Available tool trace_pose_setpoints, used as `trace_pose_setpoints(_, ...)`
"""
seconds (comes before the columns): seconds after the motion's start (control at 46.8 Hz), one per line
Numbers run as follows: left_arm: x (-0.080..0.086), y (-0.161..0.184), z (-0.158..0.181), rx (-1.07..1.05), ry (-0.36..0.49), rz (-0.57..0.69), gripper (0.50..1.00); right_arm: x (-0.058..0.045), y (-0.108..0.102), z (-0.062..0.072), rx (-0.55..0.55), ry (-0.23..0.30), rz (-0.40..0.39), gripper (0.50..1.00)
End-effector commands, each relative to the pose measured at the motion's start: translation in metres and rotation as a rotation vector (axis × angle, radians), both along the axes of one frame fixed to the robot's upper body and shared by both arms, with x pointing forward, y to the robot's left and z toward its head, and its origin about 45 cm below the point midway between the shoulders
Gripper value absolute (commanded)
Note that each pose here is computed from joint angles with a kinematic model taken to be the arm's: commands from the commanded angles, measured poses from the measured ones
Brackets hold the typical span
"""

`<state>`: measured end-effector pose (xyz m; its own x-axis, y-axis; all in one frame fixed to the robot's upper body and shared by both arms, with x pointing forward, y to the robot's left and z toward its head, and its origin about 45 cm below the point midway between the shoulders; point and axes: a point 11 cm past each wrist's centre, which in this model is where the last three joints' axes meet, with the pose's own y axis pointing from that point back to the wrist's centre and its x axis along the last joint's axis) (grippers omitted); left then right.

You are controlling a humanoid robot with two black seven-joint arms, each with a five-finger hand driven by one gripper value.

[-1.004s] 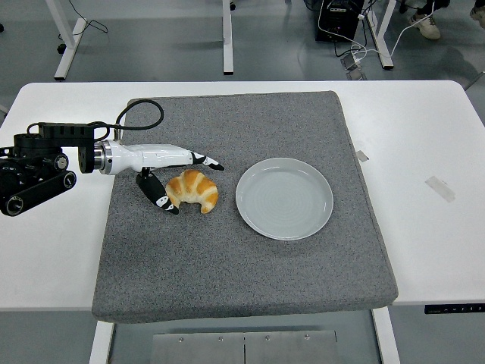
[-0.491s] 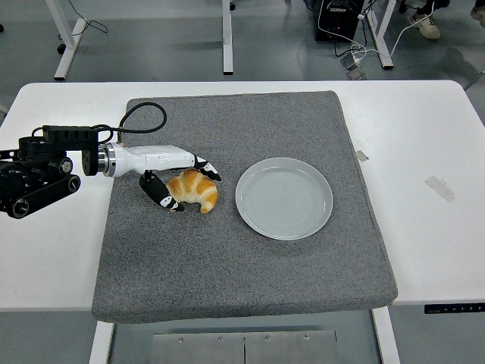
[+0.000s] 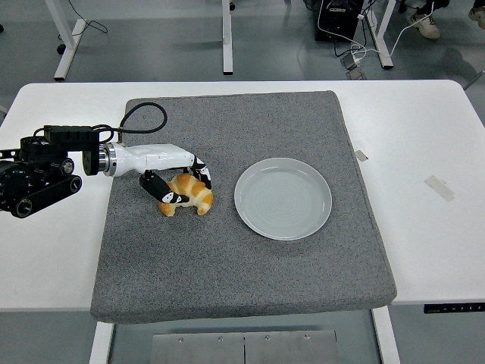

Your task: Place the bread on the plate

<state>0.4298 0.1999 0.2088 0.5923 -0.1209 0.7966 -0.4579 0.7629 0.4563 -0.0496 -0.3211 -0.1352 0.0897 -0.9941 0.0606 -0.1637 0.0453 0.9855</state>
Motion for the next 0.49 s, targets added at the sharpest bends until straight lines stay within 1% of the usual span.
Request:
trace_pose_setpoints(0.0, 0.001, -0.003, 0.001, -0.004, -0.003, -0.003, 0.505, 0.0, 0.0, 0.0, 0.0, 0.0, 0.0, 1.0)
trace_pose_setpoints(0.021, 0.001, -0.003, 0.001, -0.002, -0.002, -0.003, 0.5, 0.0, 0.0, 0.0, 0.0, -0.001, 0.0, 1.0)
trace_pose_setpoints(0.256, 0.004, -0.001, 0.004, -0.009, -0.008, 0.01, 0.5, 0.0, 0.0, 0.0, 0.0, -0.001, 0.0, 1.0)
trace_pose_setpoints(0.363, 0.01, -0.005, 0.015, -0.025, -0.024, 0.013, 0.5, 0.0, 0.0, 0.0, 0.0, -0.001, 0.0, 1.0)
trace_pose_setpoints(0.47, 0.015, -0.009, 0.027, -0.077, -0.018, 0.038, 0.5, 0.0, 0.0, 0.0, 0.0, 0.0, 0.0, 1.0)
